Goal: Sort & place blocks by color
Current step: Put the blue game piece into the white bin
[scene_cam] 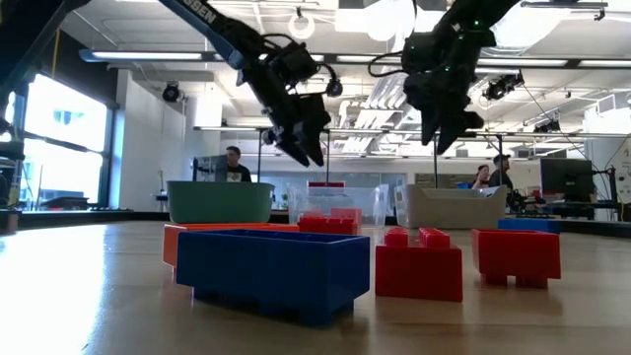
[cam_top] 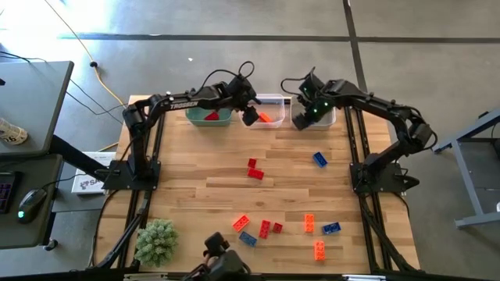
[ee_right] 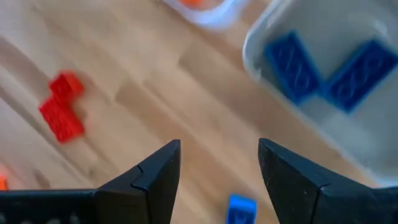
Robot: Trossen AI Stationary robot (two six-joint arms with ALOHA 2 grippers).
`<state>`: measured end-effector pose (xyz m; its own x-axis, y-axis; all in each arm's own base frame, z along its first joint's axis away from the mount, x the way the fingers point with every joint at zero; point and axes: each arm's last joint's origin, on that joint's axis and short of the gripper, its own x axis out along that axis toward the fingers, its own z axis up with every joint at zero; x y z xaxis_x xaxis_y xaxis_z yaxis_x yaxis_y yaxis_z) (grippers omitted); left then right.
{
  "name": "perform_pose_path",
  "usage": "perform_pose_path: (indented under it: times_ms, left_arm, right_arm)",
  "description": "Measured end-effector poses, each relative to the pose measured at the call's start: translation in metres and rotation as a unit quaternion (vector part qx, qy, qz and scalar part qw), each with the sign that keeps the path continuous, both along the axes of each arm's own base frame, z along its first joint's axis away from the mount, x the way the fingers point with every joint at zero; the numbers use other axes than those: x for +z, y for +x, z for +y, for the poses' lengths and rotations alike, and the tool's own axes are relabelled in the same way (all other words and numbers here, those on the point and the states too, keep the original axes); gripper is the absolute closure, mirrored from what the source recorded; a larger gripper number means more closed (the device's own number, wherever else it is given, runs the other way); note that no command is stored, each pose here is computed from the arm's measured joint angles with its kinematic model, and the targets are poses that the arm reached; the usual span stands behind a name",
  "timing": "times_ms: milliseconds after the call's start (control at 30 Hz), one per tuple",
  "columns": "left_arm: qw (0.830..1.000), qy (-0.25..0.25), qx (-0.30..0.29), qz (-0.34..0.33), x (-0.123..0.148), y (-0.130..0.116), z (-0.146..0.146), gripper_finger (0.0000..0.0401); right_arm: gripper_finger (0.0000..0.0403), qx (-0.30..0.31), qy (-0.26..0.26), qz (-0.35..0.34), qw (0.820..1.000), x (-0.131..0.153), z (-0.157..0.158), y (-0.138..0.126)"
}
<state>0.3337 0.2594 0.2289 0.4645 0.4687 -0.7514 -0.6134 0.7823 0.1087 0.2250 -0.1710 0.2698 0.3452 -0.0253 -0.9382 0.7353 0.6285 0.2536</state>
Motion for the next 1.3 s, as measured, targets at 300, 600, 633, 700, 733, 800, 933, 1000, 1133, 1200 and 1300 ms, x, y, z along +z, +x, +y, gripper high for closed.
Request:
perform_pose_path:
  times_ms: [300, 600, 633, 700, 733, 800, 933, 1000, 1133, 1200, 1300]
  left_arm:
    - [0.999, 0.013, -0.051, 0.009, 0.043, 0.02, -0.019, 0.0146]
    - [0.991, -0.003, -0.114, 0.066, 0.057, 0.03, -0.051, 0.0146]
    - [0.99, -0.005, -0.12, 0.072, 0.057, 0.031, -0.055, 0.0146]
    - [0.988, -0.014, -0.13, 0.088, 0.055, 0.031, -0.061, 0.0146]
    - [0.986, -0.019, -0.133, 0.096, 0.054, 0.03, -0.064, 0.0146]
    - [0.984, -0.025, -0.14, 0.108, 0.052, 0.031, -0.069, 0.0146]
    - [0.979, -0.034, -0.153, 0.127, 0.05, 0.031, -0.078, 0.0146]
    - [0.978, -0.037, -0.157, 0.131, 0.05, 0.031, -0.081, 0.0146]
    - [0.976, -0.033, -0.168, 0.132, 0.053, 0.033, -0.088, 0.0146]
    - [0.975, -0.031, -0.175, 0.133, 0.053, 0.034, -0.09, 0.0146]
    - [0.974, -0.03, -0.18, 0.133, 0.053, 0.036, -0.094, 0.0146]
  right_arm:
    - [0.0202, 0.046, 0.059, 0.083, 0.994, -0.004, 0.036, 0.001]
    - [0.0202, 0.059, 0.109, 0.164, 0.979, -0.017, 0.087, 0.007]
    - [0.0202, 0.063, 0.117, 0.169, 0.977, -0.019, 0.095, 0.007]
    - [0.0202, 0.075, 0.125, 0.176, 0.973, -0.021, 0.111, 0.009]
    - [0.0202, 0.08, 0.13, 0.18, 0.972, -0.022, 0.119, 0.01]
    - [0.0202, 0.093, 0.132, 0.188, 0.969, -0.024, 0.134, 0.011]
    - [0.0202, 0.125, 0.146, 0.199, 0.961, -0.023, 0.164, 0.012]
    - [0.0202, 0.14, 0.149, 0.203, 0.958, -0.023, 0.178, 0.012]
    - [0.0202, 0.167, 0.15, 0.215, 0.951, -0.023, 0.206, 0.01]
    - [0.0202, 0.184, 0.144, 0.214, 0.949, -0.023, 0.22, 0.009]
    - [0.0199, 0.208, 0.123, 0.217, 0.946, -0.023, 0.239, 0.005]
